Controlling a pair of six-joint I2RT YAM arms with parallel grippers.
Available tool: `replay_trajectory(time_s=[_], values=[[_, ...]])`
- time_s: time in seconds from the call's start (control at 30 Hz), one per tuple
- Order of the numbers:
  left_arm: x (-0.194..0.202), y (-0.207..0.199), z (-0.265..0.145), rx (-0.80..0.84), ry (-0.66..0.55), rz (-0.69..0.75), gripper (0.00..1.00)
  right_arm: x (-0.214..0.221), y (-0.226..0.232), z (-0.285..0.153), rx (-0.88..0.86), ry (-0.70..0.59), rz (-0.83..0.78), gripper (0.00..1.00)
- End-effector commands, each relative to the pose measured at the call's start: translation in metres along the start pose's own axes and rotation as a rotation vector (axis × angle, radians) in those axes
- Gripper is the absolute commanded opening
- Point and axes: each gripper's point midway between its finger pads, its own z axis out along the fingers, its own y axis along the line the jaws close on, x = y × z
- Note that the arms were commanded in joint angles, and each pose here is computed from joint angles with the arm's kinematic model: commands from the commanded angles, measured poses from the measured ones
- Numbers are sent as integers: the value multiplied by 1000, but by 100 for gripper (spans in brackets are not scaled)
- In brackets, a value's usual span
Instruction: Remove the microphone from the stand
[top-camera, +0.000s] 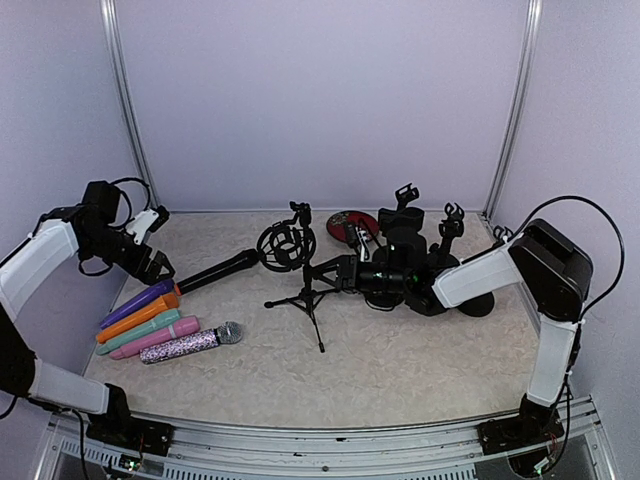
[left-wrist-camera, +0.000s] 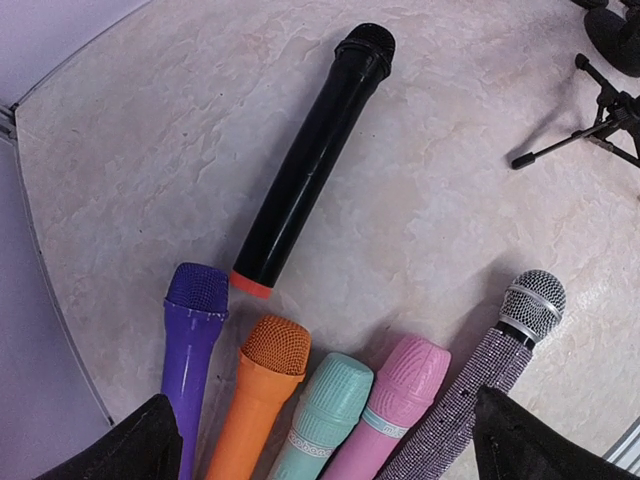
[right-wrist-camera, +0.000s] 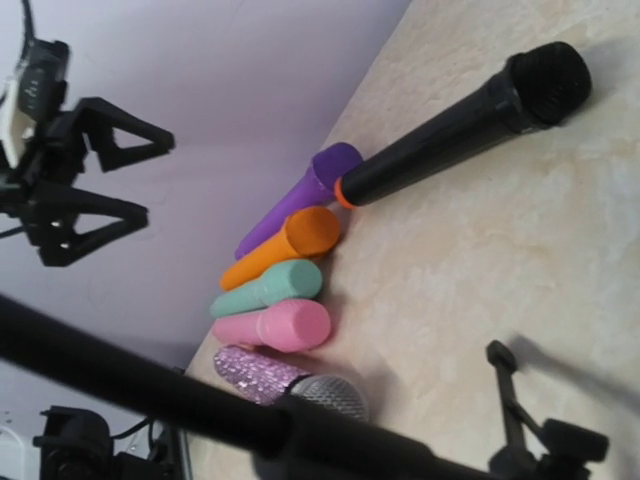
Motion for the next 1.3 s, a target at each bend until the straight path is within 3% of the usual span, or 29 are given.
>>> replay_trajectory(time_s=[0.0, 0.5, 1.27], values=[[-1, 2, 7, 1, -27, -41, 99, -5, 8, -1, -52, -15, -11, 32], [-6, -8, 10, 74, -45, -84, 98, 2, 3, -12, -16, -32, -34, 0], [-2, -7, 8, 57, -23, -114, 99, 3, -16, -18, 329, -55, -444, 0]])
